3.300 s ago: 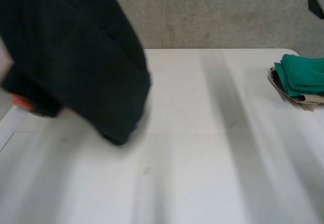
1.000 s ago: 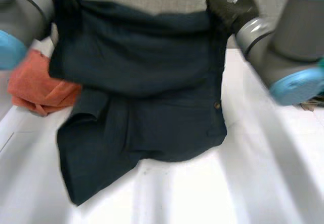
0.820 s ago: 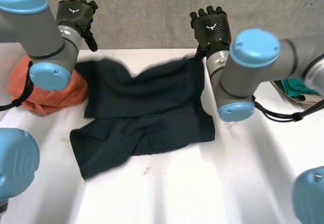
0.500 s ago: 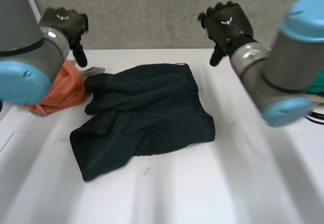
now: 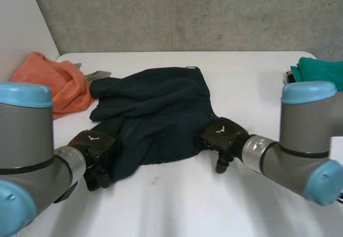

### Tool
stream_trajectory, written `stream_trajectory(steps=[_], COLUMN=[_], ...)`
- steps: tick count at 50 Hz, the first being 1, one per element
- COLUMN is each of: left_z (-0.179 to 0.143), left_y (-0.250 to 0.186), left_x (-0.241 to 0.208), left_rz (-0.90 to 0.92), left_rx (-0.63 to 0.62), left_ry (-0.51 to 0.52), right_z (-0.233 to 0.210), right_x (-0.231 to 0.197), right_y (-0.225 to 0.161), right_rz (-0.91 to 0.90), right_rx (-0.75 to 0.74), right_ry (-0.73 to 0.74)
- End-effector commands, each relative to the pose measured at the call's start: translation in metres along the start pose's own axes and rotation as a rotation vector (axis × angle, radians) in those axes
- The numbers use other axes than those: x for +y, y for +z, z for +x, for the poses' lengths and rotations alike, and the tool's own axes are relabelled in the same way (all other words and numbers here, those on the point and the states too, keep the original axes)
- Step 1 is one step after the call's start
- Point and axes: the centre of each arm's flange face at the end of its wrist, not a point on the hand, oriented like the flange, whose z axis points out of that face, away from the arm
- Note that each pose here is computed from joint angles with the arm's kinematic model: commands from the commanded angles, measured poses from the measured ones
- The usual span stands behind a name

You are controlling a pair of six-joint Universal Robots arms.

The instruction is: Fold the laundry.

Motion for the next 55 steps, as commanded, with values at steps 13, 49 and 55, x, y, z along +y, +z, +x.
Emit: stream_trajectory(steps=[13,49,55], left_z=[-0.013,-0.047,-0.035], left_y=[0.065,-0.183,-0.141], left_x=[-0.001,-0.169,-0.178], left_rz=[0.049,0.759,0.655], left_rx=[-0.183,-0.277,-0.22], left_ry=[0.099,0.155,0.161], right_z=[0.003,0.109,0.107], right_x=[0.002,-0.154,-0.138], right_y=[0.061,-0.125,-0.099], right_rz=[0.223,0.352,0.276], right_rx=[0.229,0.549,0.466], right_ry=[-0.11,-0.127,-0.064])
